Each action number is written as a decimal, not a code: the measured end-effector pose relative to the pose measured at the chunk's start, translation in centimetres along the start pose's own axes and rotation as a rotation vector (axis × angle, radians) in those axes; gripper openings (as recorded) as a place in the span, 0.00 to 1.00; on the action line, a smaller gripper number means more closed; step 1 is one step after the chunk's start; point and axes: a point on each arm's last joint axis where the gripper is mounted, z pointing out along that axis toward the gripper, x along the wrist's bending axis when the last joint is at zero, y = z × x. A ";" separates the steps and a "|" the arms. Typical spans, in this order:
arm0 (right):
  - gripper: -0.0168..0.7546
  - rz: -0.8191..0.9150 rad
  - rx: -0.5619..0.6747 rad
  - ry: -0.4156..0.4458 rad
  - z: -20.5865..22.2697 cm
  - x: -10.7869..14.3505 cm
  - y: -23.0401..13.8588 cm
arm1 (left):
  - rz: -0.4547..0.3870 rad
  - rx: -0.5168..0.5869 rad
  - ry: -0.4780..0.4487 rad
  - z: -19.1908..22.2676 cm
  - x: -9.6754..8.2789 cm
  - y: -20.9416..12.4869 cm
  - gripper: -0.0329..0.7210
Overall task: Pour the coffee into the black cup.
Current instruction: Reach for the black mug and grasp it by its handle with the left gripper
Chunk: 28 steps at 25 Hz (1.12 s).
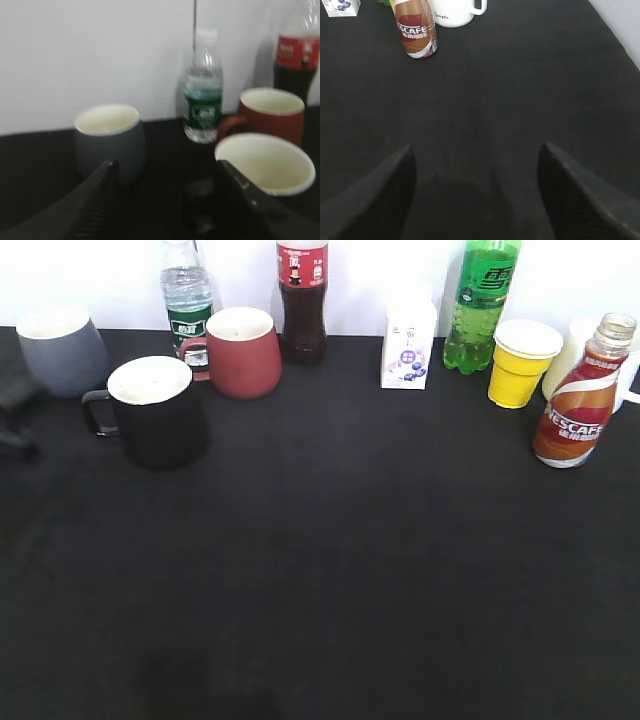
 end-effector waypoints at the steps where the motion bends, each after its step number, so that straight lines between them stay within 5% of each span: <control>1: 0.79 0.000 0.000 0.000 0.0 0.0 0.0 | -0.014 0.015 -0.023 0.6 -0.2 -1.1 0.64; 11: 0.79 0.000 0.000 0.000 0.0 0.0 0.0 | -0.092 0.069 -0.025 4.8 0.0 -5.2 0.64; 23: 0.79 0.000 0.000 0.000 0.0 0.0 0.0 | -0.075 0.033 -0.024 10.5 1.4 -5.9 0.62; 25: 0.79 0.000 0.000 0.000 0.0 0.0 0.0 | -0.038 0.013 -0.088 12.3 1.4 -6.2 0.52; 28: 0.79 0.000 0.000 0.000 0.0 0.0 0.0 | -0.008 -0.008 -0.151 13.2 1.0 -6.2 0.17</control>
